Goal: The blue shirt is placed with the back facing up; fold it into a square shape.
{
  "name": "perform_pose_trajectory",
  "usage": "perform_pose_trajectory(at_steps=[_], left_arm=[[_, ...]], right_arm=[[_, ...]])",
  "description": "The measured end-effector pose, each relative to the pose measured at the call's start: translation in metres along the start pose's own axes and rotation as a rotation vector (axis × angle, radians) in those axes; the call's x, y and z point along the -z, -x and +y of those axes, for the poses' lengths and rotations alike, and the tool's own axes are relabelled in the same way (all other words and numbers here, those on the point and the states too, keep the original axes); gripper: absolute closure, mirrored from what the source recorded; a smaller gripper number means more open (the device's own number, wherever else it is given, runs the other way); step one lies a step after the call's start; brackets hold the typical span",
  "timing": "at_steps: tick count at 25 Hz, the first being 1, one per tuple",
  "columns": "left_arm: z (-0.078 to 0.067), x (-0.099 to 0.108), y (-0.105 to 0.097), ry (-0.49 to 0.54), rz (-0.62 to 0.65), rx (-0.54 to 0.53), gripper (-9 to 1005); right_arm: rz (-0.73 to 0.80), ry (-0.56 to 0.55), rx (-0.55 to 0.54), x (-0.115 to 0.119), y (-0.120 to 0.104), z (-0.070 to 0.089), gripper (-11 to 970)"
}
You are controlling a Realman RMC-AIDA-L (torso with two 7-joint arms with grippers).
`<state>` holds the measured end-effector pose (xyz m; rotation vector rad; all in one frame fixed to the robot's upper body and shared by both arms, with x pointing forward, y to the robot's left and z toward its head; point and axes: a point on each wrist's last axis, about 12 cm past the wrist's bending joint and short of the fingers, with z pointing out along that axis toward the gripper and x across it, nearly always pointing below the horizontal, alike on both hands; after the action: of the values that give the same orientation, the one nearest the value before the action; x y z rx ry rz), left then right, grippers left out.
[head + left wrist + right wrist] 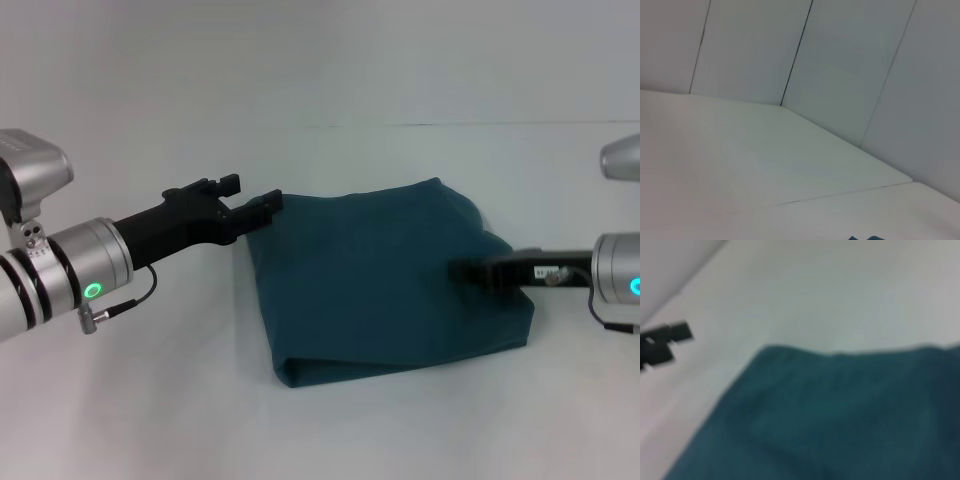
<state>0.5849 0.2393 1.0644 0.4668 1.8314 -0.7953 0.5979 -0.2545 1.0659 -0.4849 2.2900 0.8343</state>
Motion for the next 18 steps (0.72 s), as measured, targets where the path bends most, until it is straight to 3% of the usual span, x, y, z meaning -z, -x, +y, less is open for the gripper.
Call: perform_pose_trajectory(at_steps=[8,18], left_arm=[[0.001,0.001,0.000,0.004,-0.003,0.002,224],[0.001,0.001,0.000,0.005,-0.002,0.005,226]], right_arm=[[-0.081,0.019,0.047,0.001,0.032,0.008,939],[-0.015,-0.147,0.107,-0.037,0.030,0.009,928]])
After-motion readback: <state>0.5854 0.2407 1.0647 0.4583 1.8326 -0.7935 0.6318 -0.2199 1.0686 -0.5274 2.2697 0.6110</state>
